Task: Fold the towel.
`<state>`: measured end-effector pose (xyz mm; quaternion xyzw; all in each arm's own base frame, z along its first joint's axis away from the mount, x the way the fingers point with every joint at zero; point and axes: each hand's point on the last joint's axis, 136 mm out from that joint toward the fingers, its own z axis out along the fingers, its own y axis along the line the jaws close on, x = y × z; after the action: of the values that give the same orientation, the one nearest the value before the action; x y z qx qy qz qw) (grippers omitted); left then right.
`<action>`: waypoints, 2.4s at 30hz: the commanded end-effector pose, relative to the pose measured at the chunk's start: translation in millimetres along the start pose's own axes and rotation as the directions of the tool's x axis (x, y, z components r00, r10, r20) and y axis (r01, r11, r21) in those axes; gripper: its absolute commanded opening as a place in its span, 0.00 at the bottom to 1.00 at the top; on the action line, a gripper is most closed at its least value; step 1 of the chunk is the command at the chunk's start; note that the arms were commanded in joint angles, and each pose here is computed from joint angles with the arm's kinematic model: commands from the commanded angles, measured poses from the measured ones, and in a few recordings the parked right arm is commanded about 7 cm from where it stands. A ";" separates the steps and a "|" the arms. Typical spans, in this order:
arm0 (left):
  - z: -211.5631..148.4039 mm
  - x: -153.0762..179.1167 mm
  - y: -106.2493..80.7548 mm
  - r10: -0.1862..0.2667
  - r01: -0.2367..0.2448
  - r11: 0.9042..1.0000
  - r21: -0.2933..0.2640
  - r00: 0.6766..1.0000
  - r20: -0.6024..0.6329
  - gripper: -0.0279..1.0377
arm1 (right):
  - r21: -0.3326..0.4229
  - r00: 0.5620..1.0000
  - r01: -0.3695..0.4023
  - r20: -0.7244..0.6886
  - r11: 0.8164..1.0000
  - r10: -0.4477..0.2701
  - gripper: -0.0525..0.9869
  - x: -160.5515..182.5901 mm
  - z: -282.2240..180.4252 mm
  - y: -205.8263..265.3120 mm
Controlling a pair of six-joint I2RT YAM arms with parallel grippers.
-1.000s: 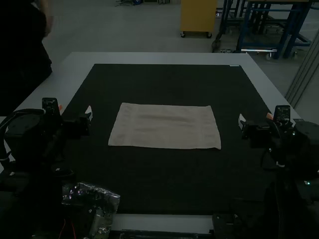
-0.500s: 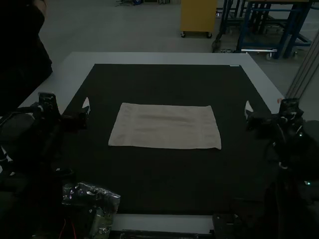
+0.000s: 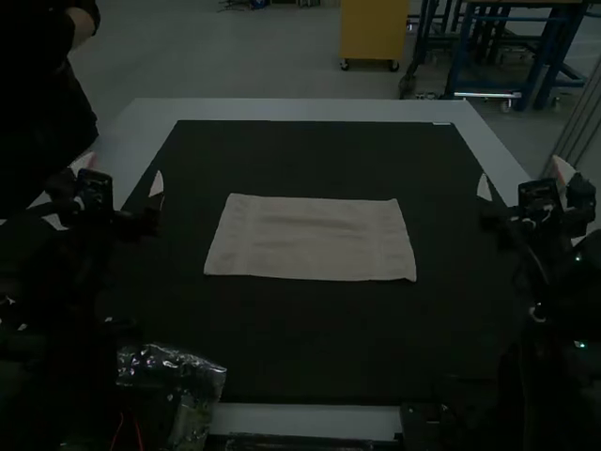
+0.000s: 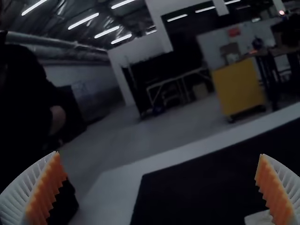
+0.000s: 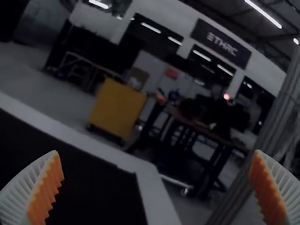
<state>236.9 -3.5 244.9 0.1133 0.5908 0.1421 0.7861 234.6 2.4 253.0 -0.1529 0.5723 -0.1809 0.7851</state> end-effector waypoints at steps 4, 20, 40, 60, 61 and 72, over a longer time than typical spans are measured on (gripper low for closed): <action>3.7 -56.7 19.0 -0.074 0.074 0.997 -0.003 0.995 0.071 0.92 | 0.019 0.987 -0.148 0.067 0.989 0.147 0.92 -62.4 9.9 -31.3; 123.1 48.6 25.6 -0.243 0.262 0.964 -0.034 0.826 -0.508 0.93 | 0.024 0.693 -0.492 -0.595 0.870 0.408 0.92 66.9 116.4 24.8; 96.3 151.7 -98.2 -0.153 0.494 0.835 0.241 0.630 -0.762 0.92 | -0.155 0.528 -0.649 -0.797 0.745 0.294 0.92 125.4 70.3 131.8; 134.6 217.7 -118.4 -0.148 0.495 0.839 0.226 0.608 -0.780 0.92 | -0.158 0.487 -0.678 -0.828 0.717 0.278 0.92 173.2 103.8 181.3; 136.5 219.7 -119.0 -0.147 0.495 0.839 0.225 0.605 -0.782 0.92 | -0.159 0.485 -0.679 -0.830 0.717 0.275 0.92 175.9 105.2 183.6; 153.3 236.7 -124.7 -0.141 0.499 0.837 0.223 0.591 -0.794 0.92 | -0.177 0.484 -0.684 -0.836 0.708 0.258 0.92 191.6 123.6 206.3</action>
<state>446.4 -37.6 26.1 0.1038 0.8916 -0.1019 0.4287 420.0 90.5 31.3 -0.0770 0.8962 0.1468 0.4116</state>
